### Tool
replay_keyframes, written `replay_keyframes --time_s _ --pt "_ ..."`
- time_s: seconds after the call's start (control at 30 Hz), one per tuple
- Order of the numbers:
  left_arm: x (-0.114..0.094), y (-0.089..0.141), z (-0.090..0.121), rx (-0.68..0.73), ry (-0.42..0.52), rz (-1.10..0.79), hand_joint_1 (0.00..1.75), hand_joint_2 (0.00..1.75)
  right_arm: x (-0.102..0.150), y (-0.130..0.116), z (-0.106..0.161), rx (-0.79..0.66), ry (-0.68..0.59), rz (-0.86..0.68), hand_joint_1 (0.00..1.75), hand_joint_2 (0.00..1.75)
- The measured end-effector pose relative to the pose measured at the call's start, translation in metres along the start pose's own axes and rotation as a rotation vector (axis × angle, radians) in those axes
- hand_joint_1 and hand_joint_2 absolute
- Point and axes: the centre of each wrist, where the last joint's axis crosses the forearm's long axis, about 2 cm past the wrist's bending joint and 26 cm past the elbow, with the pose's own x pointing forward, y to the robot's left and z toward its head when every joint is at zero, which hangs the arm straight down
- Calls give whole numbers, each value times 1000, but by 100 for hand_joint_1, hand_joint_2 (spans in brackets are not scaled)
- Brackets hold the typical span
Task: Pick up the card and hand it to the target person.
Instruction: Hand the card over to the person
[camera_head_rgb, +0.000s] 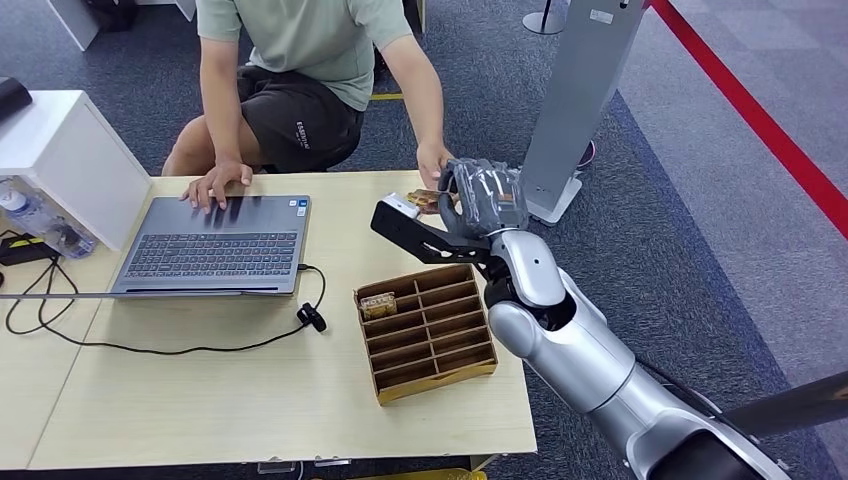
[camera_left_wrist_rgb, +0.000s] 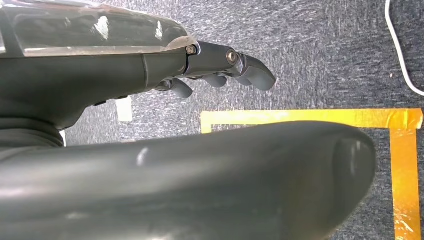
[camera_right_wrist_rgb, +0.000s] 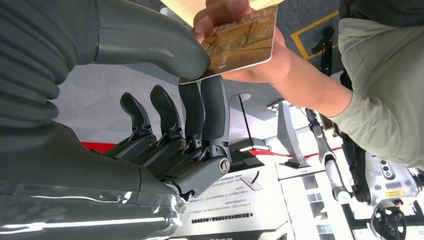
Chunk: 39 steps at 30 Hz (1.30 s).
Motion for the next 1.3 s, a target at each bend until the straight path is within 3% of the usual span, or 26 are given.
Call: replay_keyframes --time_s 0.3,0.43,0.97,1.13,1.3 --pt "0 1 0 13 12 12 0 0 -1 14 -17 -20 -5 22 140 175" --pt "0 1 0 17 20 12 0 0 -2 21 -18 2 11 22 0 175" --pt "0 3 0 17 11 12 0 0 -4 36 -18 62 38 -43 0 175" --pt "0 3 0 19 17 10 0 0 -5 44 -11 151 23 -197 0 175" --pt "0 4 0 24 27 8 0 0 10 56 2 227 -48 -488 0 175"
